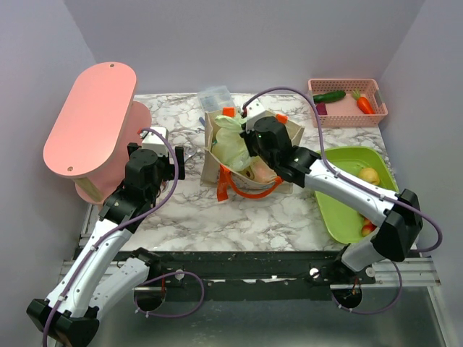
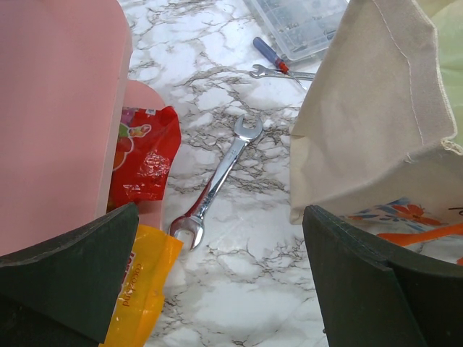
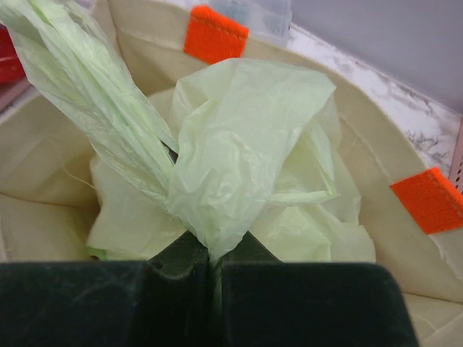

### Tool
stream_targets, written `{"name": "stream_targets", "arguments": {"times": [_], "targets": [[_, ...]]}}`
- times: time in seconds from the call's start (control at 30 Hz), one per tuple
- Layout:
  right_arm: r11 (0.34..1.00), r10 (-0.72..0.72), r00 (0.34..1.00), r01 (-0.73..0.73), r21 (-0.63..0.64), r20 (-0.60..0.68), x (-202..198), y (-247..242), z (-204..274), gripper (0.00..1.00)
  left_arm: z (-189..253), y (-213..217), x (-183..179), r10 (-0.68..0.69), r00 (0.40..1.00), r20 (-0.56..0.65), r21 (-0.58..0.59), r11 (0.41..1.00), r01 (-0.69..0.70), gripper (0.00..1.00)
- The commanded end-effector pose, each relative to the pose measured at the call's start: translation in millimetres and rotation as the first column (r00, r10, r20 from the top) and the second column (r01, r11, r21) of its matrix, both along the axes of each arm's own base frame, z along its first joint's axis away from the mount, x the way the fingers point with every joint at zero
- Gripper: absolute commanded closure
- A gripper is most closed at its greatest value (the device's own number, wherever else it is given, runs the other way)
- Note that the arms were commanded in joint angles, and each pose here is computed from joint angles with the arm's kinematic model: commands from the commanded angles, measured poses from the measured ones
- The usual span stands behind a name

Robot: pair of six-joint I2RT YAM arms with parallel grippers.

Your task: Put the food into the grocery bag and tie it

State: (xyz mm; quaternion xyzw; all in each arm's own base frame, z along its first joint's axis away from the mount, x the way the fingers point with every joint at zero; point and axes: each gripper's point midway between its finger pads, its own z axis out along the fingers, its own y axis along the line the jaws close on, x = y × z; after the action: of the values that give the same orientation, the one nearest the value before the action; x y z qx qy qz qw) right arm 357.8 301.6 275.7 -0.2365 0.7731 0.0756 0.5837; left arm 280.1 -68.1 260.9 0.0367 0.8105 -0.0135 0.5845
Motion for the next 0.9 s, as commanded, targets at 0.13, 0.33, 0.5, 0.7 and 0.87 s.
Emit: {"name": "stream_targets", "arguments": {"times": [0.13, 0.33, 0.5, 0.7, 0.87], "targets": [[1.000, 0.008, 0.990, -0.005, 0.020, -0.144, 9.0, -3.4, -68.3, 0.99, 2.7, 5.0, -0.1, 0.019, 1.000, 0.021, 0.002, 1.000, -0.019, 0.02], [1.000, 0.013, 0.987, -0.009, 0.026, -0.159, 6.3, -3.6, -71.3, 0.99, 2.4, 4.8, -0.2, 0.018, 1.000, 0.020, 0.002, 1.000, -0.018, 0.02], [1.000, -0.002, 0.988, 0.006, 0.025, -0.153, 8.8, -4.9, -34.8, 0.86, 2.6, 4.8, -0.2, 0.018, 1.000, 0.021, 0.003, 1.000, -0.018, 0.02], [0.998, 0.016, 0.990, -0.007, 0.062, -0.139, 1.4, -7.5, 13.3, 0.18, 2.3, 5.6, 0.0, 0.021, 1.000, 0.021, 0.005, 1.000, -0.021, 0.01], [0.994, 0.024, 0.992, -0.010, 0.113, -0.122, -9.1, -13.8, 50.2, 0.04, 2.0, 5.5, 0.0, 0.021, 1.000, 0.020, 0.006, 1.000, -0.021, 0.01]]}}
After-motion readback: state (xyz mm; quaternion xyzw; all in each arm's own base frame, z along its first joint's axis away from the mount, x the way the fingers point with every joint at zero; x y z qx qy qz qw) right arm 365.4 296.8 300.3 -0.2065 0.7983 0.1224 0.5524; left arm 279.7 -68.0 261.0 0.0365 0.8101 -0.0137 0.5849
